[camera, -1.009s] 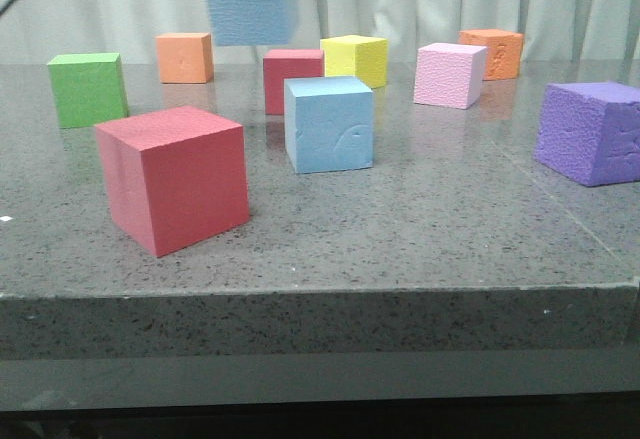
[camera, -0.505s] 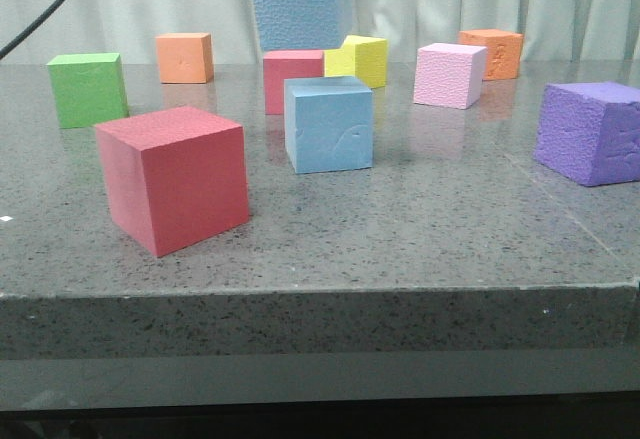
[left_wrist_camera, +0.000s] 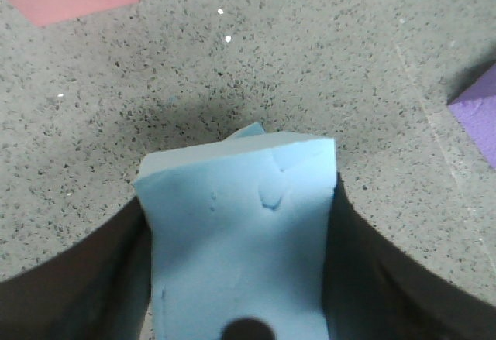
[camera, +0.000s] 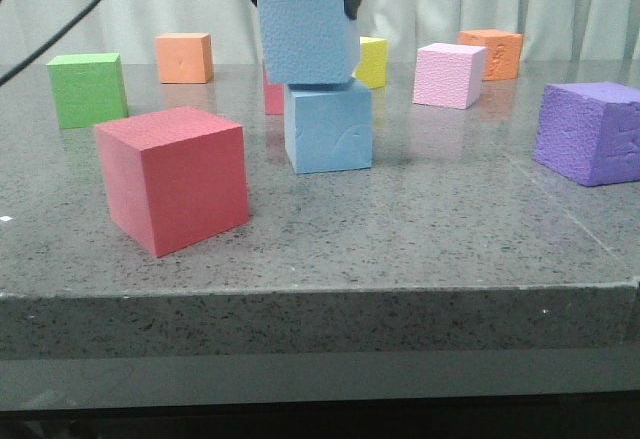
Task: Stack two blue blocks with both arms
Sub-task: 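Carry the cube over the placed light-blue cube and lower it on top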
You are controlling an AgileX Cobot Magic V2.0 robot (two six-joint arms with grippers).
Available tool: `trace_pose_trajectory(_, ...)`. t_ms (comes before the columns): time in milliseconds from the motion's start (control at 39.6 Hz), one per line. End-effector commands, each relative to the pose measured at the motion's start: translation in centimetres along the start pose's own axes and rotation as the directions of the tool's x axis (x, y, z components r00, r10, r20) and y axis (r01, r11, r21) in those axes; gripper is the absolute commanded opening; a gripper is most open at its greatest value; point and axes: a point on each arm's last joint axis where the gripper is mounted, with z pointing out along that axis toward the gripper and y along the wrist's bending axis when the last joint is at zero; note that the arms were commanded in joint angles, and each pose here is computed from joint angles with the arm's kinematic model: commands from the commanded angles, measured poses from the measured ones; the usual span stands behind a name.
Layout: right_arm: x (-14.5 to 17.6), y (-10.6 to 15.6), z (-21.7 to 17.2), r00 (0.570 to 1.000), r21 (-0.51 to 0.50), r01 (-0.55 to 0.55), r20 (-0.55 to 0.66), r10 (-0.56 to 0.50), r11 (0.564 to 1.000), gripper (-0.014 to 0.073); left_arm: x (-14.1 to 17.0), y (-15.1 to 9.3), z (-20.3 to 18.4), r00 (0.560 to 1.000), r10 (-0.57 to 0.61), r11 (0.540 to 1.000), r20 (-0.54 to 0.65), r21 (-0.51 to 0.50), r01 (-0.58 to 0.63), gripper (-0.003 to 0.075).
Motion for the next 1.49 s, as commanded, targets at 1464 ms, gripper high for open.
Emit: trace_pose_trajectory(1464, -1.6, 0.2, -0.2, 0.994, -0.013, 0.019, 0.104, -0.017, 1.000, -0.0066, -0.3, -1.0, -3.4, 0.997, 0.018, 0.999, 0.077, 0.034, -0.021, 0.0501)
